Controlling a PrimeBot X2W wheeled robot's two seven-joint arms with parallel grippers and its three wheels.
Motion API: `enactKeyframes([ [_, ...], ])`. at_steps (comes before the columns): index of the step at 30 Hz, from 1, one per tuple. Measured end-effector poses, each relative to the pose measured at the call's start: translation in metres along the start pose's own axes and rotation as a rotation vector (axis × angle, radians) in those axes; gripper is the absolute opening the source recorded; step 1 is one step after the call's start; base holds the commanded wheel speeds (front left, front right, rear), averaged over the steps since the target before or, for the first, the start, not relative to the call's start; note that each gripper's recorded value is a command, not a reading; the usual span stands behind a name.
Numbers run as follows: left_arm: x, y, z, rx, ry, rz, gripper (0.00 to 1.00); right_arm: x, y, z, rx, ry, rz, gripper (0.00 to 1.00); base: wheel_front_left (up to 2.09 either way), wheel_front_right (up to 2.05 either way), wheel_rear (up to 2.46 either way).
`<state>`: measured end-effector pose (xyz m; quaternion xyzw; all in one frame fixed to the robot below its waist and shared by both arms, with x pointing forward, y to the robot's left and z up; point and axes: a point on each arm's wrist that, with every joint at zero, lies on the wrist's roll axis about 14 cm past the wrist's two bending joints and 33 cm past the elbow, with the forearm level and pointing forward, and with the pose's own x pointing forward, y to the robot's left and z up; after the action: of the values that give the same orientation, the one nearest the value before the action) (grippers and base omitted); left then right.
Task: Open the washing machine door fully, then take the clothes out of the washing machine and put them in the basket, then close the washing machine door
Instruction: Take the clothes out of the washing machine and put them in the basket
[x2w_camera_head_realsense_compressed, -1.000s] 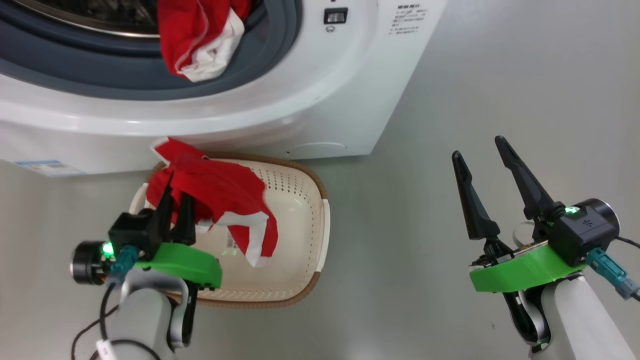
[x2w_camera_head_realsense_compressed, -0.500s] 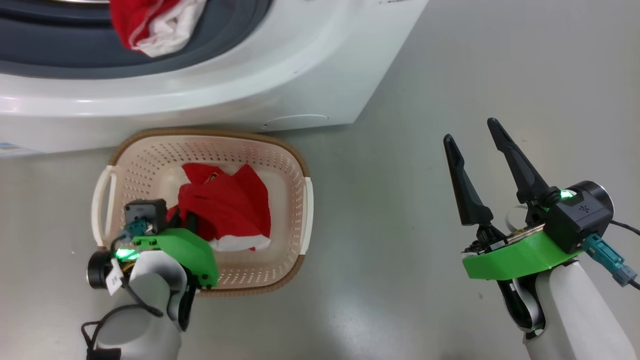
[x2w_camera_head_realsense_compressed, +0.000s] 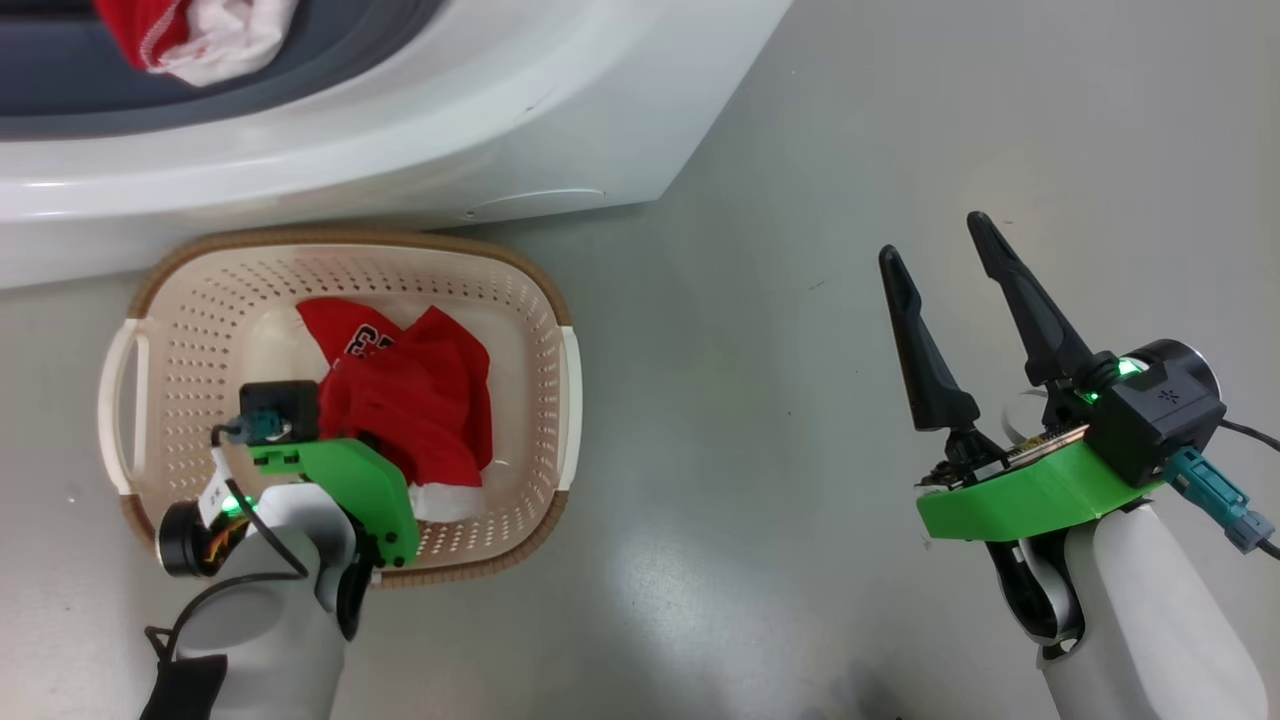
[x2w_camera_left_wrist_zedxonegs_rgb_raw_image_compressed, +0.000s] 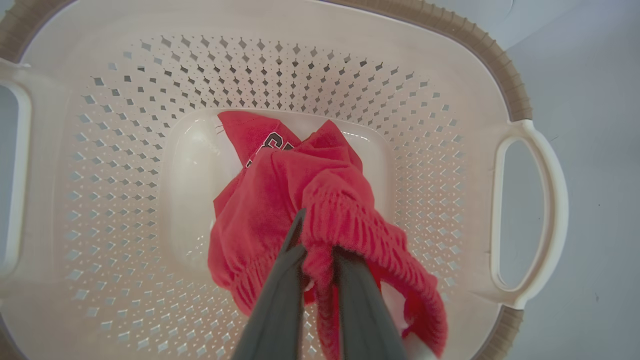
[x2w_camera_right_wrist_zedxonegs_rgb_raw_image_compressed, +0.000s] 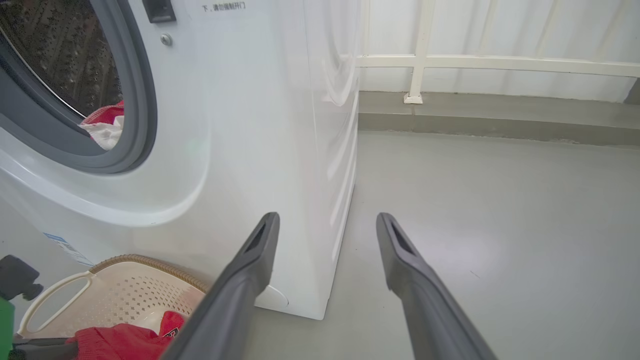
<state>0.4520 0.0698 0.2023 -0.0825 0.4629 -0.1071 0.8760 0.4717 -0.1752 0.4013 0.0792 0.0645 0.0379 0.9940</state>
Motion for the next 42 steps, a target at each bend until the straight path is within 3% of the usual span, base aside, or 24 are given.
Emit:
enactKeyframes([
  [4,0.003,-0.002,-0.006,0.002,0.024,-0.004,0.04,-0.001,-0.003,-0.004,0.006,0.011,-0.01,1.0,0.0,0.0,0.0],
  [5,0.003,-0.002,-0.006,0.007,0.024,-0.005,0.29,-0.001,-0.003,-0.004,0.006,0.012,-0.01,1.0,0.0,0.0,0.0],
  [7,0.002,-0.002,-0.004,0.016,0.007,-0.006,1.0,-0.001,-0.003,-0.004,0.007,0.011,-0.01,1.0,0.0,0.0,0.0],
  [24,-0.027,-0.001,0.068,0.065,-0.264,0.015,1.0,0.0,0.013,0.02,0.017,-0.047,0.03,1.0,0.0,0.0,0.0],
  [28,-0.05,-0.01,0.102,0.054,-0.4,-0.007,1.0,-0.002,0.019,0.036,0.012,-0.085,0.048,1.0,0.0,0.0,0.0],
  [42,-0.142,-0.015,0.136,0.025,-0.69,-0.001,1.0,-0.033,0.021,0.07,-0.021,-0.15,0.05,1.0,0.0,0.0,0.0],
])
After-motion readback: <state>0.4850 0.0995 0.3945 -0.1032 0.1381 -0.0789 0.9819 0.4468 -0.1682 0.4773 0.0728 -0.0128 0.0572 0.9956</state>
